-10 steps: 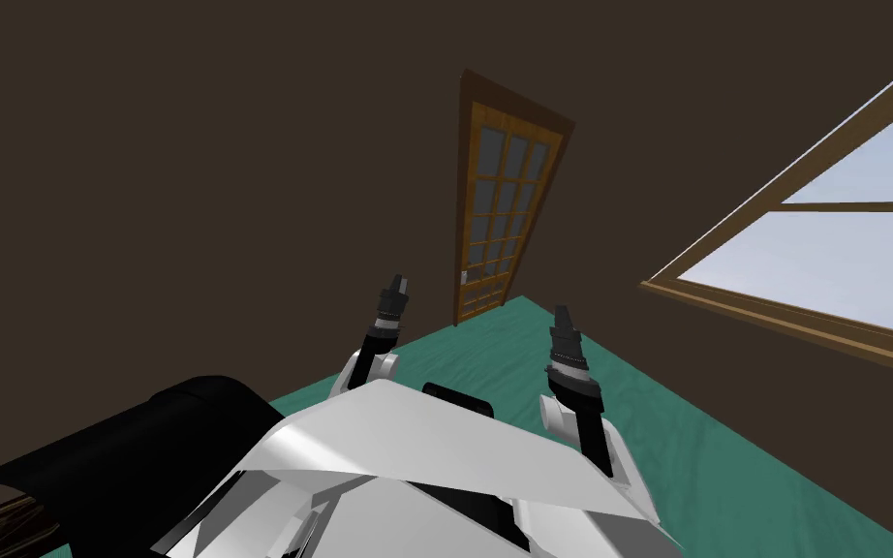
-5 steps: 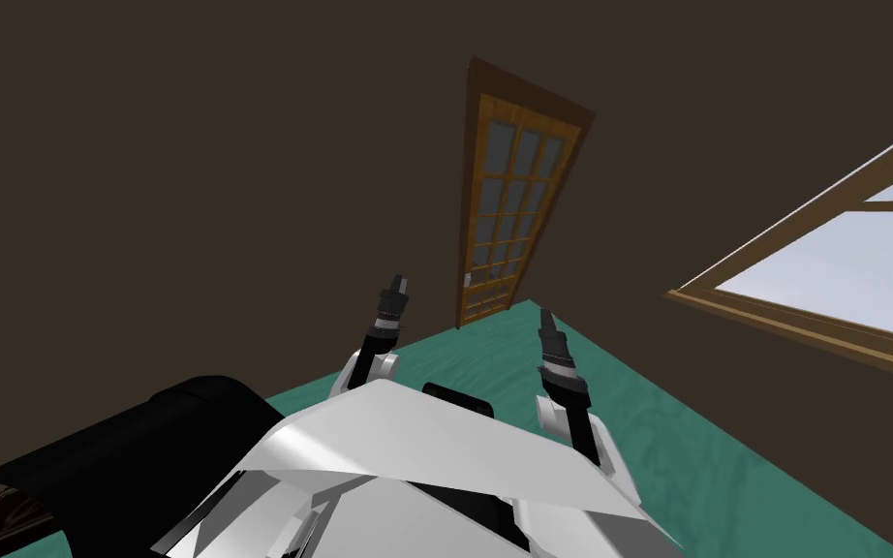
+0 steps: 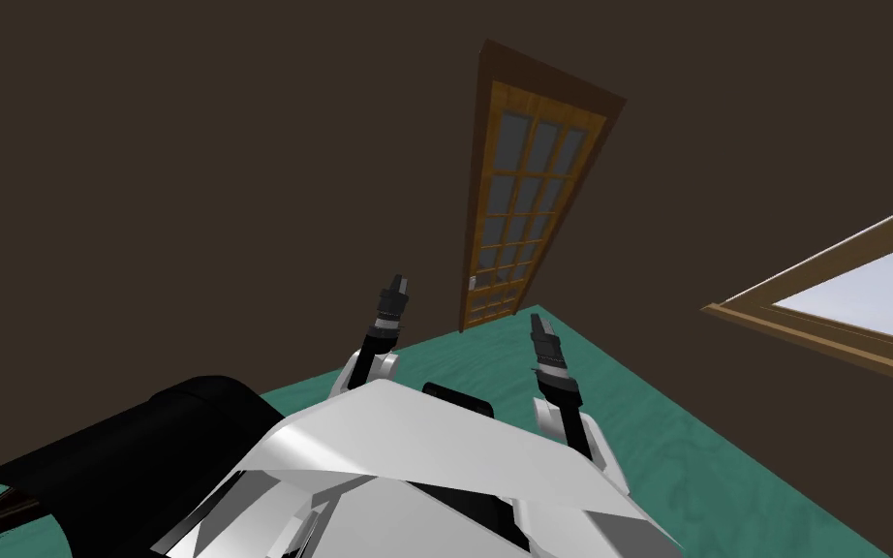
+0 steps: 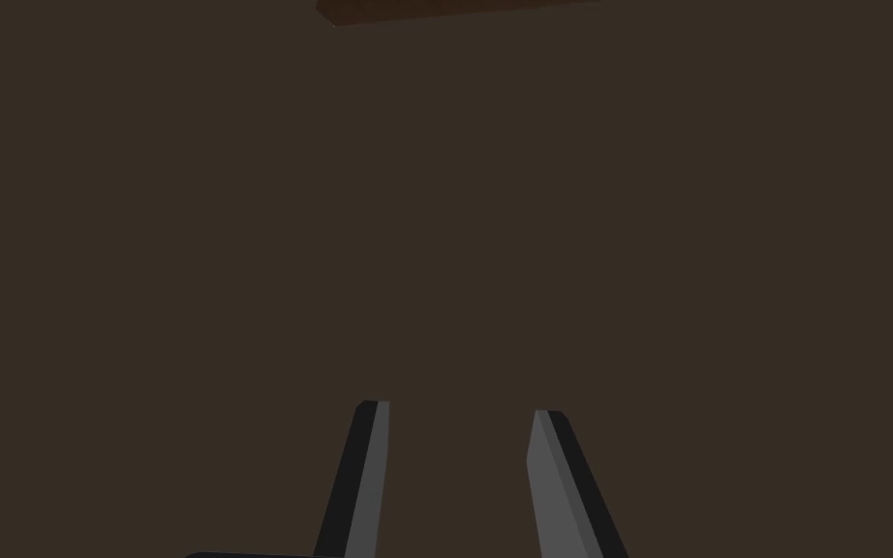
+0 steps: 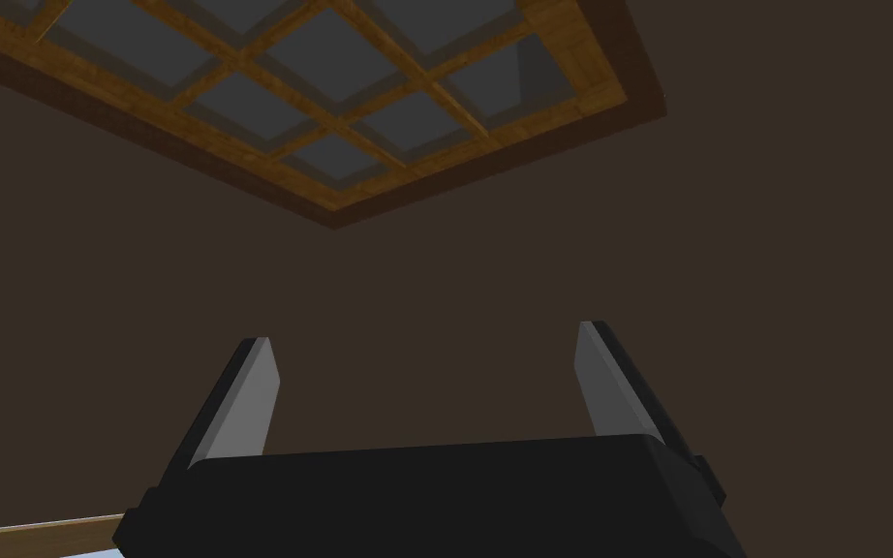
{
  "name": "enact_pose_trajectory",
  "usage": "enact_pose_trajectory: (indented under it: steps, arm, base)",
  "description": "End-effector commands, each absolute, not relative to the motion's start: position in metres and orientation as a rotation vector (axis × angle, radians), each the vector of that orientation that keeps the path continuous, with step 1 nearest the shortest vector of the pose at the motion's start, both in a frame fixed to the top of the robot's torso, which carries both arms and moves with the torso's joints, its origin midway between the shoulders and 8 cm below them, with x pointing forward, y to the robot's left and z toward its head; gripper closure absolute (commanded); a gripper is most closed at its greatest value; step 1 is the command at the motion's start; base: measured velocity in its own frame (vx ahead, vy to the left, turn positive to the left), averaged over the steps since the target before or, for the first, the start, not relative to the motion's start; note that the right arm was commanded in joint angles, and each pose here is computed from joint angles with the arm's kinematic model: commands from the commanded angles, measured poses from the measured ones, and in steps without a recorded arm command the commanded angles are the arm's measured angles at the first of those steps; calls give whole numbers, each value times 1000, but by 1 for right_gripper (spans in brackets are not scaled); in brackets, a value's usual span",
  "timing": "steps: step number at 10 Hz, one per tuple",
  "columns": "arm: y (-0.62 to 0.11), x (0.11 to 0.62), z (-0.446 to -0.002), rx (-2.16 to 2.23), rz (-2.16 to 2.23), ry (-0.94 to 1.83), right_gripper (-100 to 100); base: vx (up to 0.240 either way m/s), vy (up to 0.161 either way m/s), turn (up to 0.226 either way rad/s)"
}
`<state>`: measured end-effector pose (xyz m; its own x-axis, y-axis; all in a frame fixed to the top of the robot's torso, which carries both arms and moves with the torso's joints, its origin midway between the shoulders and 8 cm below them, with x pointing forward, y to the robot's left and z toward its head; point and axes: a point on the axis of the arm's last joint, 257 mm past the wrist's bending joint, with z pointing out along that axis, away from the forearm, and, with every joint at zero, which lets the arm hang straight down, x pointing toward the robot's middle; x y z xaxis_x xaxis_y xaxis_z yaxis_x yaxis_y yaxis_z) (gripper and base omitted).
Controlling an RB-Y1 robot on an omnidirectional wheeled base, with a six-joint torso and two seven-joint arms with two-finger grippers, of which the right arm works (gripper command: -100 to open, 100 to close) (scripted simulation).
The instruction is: Pull the door open
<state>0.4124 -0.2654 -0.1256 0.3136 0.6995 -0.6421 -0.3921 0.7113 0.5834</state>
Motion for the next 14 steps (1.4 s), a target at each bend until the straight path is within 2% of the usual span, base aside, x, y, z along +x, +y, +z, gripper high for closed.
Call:
enact_pose_trajectory:
  steps: [1,14]
  arm:
    - [-265,417,-140,331,703,1051,-100]
    - [-256,432,-245,181,471,1266,-100]
  base:
    - [89,-31,121]
    - [87,-28,106]
